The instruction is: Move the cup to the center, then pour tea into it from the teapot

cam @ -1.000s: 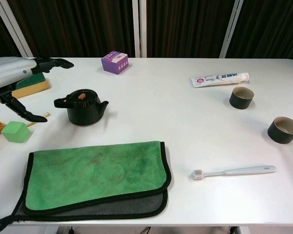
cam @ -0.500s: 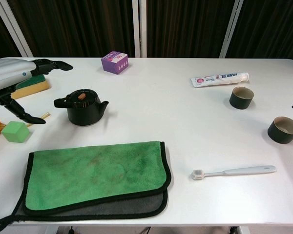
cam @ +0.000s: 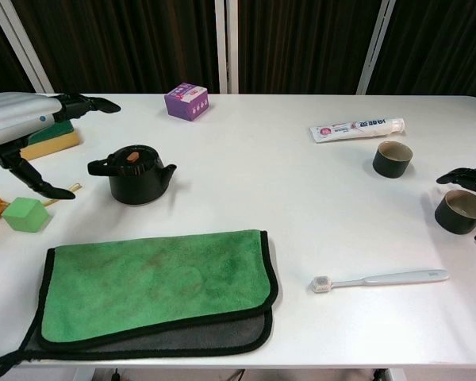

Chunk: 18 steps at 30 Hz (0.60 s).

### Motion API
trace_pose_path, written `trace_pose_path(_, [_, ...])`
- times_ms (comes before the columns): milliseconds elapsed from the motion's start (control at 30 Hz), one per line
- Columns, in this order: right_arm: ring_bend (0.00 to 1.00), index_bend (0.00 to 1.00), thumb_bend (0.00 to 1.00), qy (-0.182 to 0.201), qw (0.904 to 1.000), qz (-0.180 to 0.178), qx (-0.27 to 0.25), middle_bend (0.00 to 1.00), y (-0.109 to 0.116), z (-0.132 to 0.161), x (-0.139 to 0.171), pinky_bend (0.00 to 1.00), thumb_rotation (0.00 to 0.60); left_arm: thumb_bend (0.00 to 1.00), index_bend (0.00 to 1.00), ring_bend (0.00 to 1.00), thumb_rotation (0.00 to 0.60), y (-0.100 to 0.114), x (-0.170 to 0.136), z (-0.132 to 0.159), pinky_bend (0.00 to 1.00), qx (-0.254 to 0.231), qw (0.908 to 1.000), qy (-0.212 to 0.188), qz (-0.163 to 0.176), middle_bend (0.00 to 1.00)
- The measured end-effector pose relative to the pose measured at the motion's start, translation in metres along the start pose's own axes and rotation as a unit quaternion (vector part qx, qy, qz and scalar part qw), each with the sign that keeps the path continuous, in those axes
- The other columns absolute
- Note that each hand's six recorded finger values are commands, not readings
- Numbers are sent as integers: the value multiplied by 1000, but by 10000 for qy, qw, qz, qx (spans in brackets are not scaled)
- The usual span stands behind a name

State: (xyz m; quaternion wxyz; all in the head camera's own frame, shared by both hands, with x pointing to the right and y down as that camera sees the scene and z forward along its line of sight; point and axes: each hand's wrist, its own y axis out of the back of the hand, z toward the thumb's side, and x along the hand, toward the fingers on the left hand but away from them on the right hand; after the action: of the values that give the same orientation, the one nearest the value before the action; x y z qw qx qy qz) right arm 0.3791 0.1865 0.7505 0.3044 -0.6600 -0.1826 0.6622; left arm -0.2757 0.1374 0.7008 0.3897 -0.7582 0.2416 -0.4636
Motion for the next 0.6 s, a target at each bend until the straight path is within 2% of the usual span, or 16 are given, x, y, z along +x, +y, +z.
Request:
trace_pose_path(233, [0, 109, 327, 101, 9998, -171, -82, 52, 3, 10, -4, 0, 600, 103, 51, 14, 600, -1, -1, -1, 148, -32, 10000, 24, -9, 65])
trace_pose_path(600, [0, 184, 327, 48, 9997, -228, -94, 54, 5, 8, -4, 0, 600, 103, 52, 14, 600, -4, 0, -2, 149, -42, 10000, 24, -63, 65])
